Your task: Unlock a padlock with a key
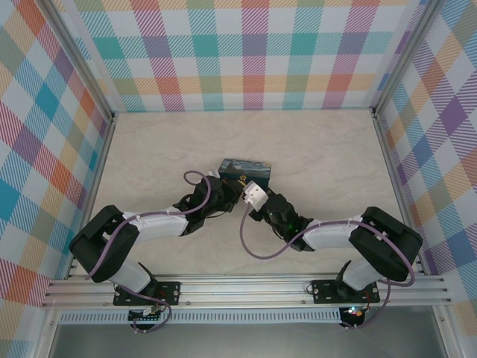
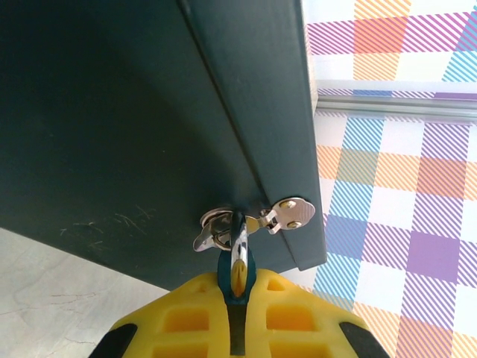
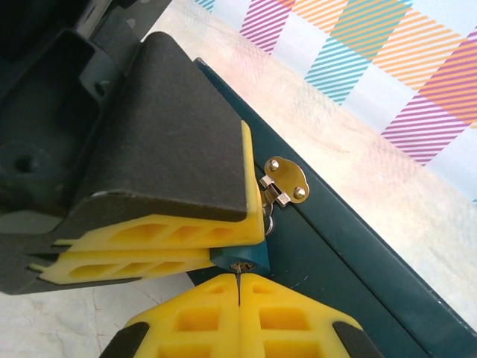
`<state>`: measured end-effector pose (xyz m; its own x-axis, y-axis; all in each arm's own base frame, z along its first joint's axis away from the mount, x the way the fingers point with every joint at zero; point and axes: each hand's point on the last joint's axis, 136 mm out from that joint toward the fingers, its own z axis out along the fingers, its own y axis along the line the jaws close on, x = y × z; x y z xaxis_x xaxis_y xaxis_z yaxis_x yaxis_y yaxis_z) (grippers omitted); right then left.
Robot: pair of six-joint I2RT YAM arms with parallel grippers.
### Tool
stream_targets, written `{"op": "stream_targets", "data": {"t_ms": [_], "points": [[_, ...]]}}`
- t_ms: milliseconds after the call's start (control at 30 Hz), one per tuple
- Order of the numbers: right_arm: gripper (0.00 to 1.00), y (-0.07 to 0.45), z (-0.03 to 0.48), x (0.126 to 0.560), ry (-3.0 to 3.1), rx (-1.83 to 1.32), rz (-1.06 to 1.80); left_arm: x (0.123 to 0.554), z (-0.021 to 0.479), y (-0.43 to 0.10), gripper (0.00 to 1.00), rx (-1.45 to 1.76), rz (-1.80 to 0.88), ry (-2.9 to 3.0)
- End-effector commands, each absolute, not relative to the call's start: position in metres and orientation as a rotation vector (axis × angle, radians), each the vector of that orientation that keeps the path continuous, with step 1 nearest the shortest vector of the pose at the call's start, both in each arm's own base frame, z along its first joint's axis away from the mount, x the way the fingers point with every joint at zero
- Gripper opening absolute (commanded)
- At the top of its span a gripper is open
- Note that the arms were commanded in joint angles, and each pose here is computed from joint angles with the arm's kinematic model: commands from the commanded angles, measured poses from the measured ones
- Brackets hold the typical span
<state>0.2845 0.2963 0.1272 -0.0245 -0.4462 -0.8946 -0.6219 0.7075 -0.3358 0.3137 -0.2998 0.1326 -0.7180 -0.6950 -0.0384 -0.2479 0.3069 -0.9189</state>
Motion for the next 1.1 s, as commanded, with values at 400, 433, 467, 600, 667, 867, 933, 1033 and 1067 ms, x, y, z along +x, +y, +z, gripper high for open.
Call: {"op": "stream_targets", "data": {"t_ms": [400,433,467,600,667,867,933,1033,1067], "points": [[0.0,0.316,0.13,0.281,1.819,-0.63,0.629,0.305,0.146,-0.315,0.0,-0.784,-1.495,2.136],[0.0,0.316,0.13,0.281,1.828,-0.618,0.653,0.305,0.146,-0.315,0.0,-0.786,-1.494,2.135],[0.0,0.316,0.129,0.282,1.837,-0.606,0.67,0.305,0.147,-0.315,0.0,-0.786,-1.496,2.135],[0.0,0.315,0.128,0.282,1.864,-0.57,0.757,0.305,0.148,-0.314,0.0,-0.788,-1.494,2.131],[0.0,0.313,0.127,0.282,1.872,-0.546,0.791,0.305,0.148,-0.314,0.0,-0.788,-1.493,2.13],[0.0,0.307,0.116,0.281,1.903,-0.567,0.771,0.305,0.147,-0.312,0.0,-0.798,-1.479,2.127],[0.06,0.303,0.114,0.281,1.906,-0.591,0.734,0.307,0.148,-0.309,0.0,-0.806,-1.472,2.121],[0.23,0.294,0.113,0.28,1.892,-0.631,0.658,0.309,0.149,-0.304,0.0,-0.819,-1.459,2.114],[0.3,0.29,0.115,0.279,1.879,-0.644,0.632,0.309,0.15,-0.302,0.0,-0.823,-1.453,2.111]]}}
